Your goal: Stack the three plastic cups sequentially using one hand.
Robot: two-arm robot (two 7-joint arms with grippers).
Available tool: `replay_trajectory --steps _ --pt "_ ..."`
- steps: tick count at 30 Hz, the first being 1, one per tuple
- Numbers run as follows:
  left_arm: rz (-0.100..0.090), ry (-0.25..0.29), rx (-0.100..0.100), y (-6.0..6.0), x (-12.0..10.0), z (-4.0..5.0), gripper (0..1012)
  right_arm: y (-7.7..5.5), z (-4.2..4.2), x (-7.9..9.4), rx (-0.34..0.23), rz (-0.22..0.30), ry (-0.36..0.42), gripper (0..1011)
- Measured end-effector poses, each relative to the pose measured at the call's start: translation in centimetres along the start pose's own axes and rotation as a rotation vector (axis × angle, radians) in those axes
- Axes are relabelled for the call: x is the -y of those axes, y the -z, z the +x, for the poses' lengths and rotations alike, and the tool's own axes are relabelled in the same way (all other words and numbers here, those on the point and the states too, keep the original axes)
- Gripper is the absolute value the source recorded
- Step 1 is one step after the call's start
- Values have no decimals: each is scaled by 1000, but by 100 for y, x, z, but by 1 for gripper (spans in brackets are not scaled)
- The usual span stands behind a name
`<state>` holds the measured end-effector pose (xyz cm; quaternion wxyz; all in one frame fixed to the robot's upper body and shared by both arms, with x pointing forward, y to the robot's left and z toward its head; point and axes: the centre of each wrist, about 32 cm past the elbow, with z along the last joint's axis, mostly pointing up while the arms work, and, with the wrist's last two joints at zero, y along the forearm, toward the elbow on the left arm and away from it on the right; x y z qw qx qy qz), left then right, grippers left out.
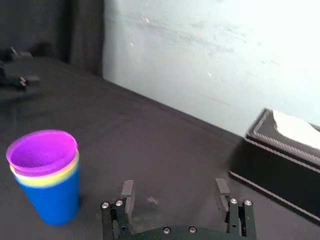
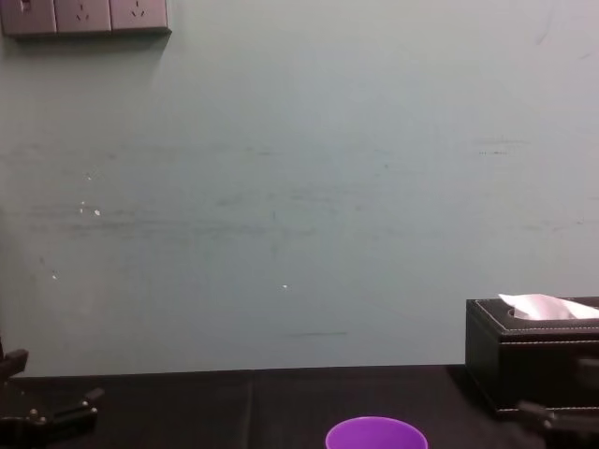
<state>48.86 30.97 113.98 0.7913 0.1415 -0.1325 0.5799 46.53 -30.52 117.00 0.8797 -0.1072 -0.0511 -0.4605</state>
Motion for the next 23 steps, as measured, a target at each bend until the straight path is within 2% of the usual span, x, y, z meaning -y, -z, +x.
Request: replay_trajectory --steps 6,23 --pt "0 0 0 0 0 0 1010 170 14 36 20 -47 29 1004" --pt "0 0 0 0 0 0 1010 138 8 30 17 -37 26 1004"
